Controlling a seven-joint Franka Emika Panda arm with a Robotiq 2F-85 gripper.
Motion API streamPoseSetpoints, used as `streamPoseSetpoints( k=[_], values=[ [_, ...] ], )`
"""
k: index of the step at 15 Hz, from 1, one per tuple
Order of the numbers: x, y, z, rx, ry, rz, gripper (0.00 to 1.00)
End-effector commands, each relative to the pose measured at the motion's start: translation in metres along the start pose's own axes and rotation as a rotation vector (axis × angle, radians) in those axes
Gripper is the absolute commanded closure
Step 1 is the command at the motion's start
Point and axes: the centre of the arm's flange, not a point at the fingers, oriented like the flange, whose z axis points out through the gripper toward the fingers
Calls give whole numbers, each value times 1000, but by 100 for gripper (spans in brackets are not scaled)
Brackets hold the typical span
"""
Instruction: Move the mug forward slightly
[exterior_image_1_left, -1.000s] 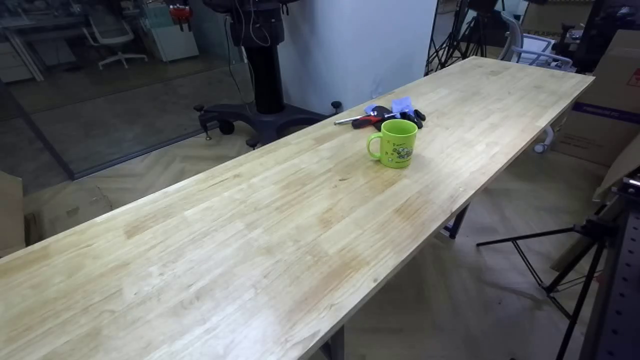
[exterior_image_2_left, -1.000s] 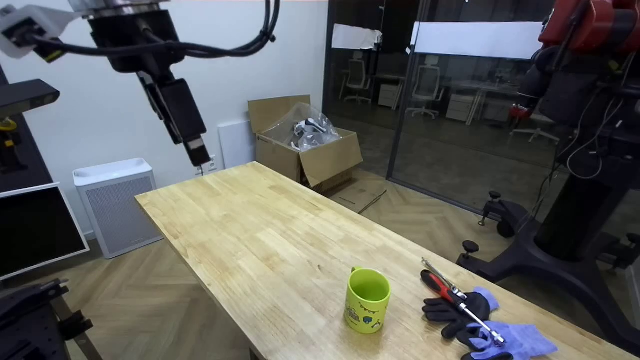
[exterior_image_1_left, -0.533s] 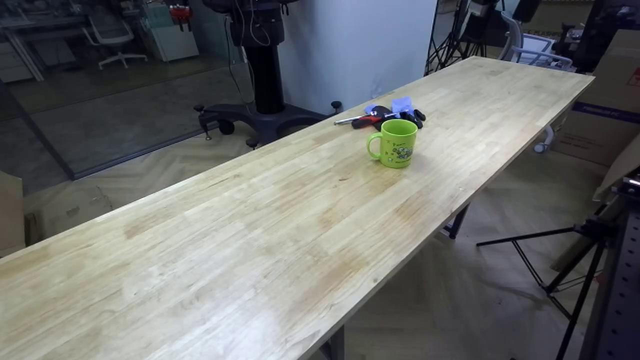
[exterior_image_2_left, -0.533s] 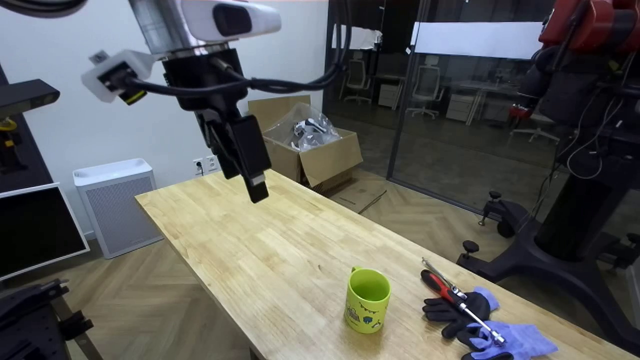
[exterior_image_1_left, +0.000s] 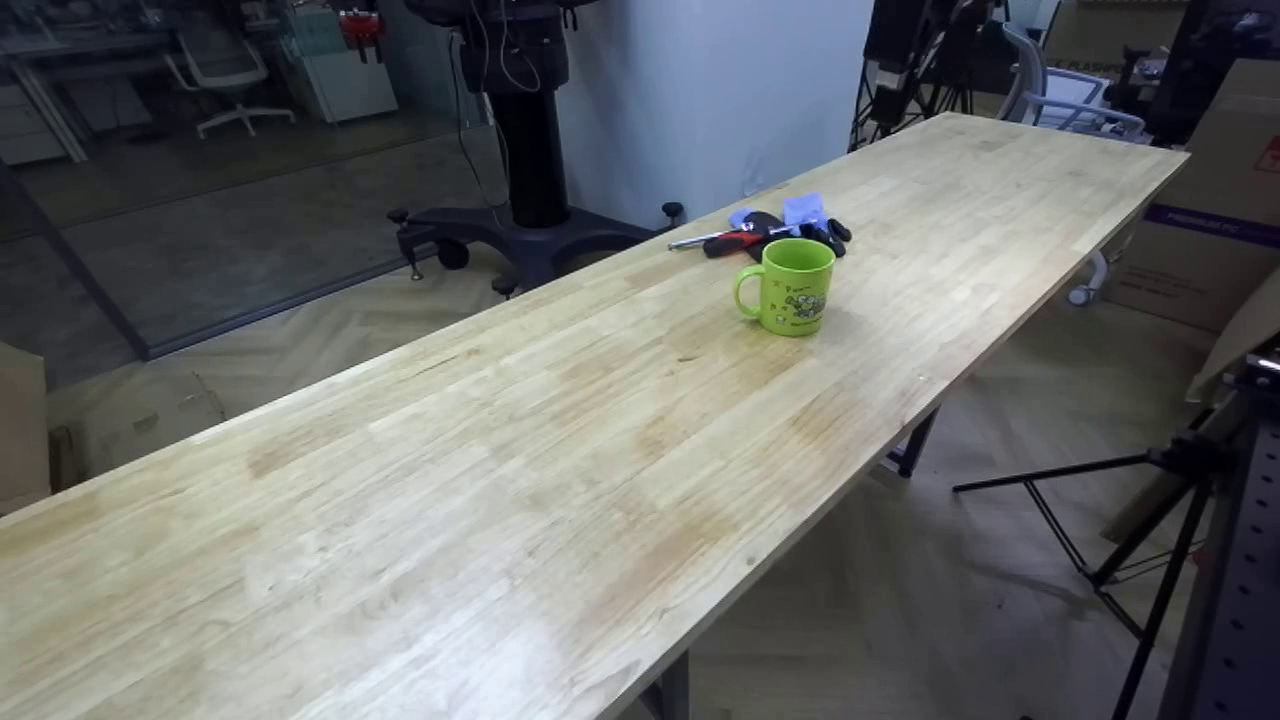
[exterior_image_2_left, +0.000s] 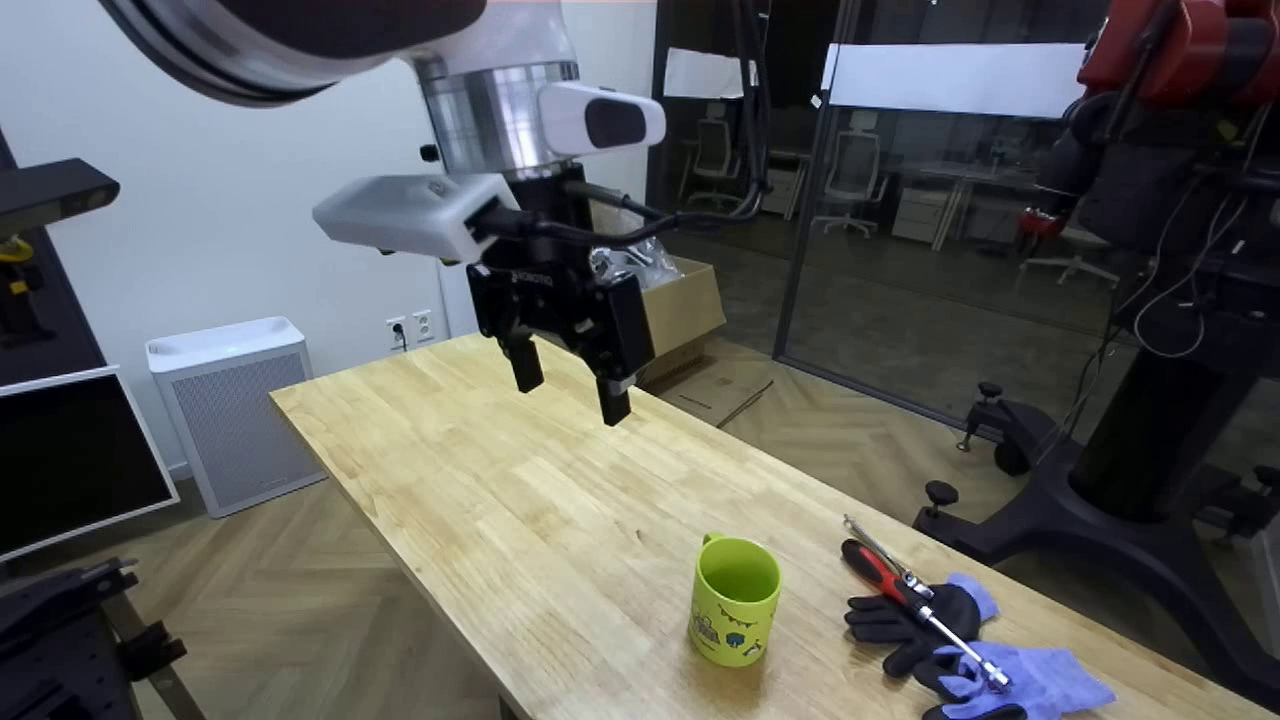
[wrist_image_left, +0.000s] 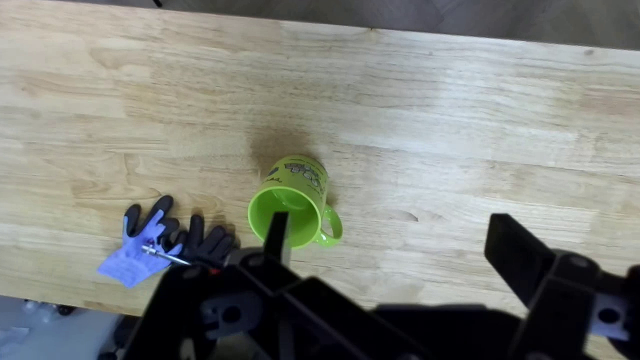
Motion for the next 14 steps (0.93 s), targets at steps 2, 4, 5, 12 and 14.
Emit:
streamPoseSetpoints(
  k=[2,4,5,12,14],
  values=[
    [3,0,2,1,2,-9,0],
    [4,0,1,0,4,-11,0],
    [5,0,2,2,0,-9,0],
    [90,35,32,33,-25,43,0],
    [119,43,48,49,-51,33,0]
  ],
)
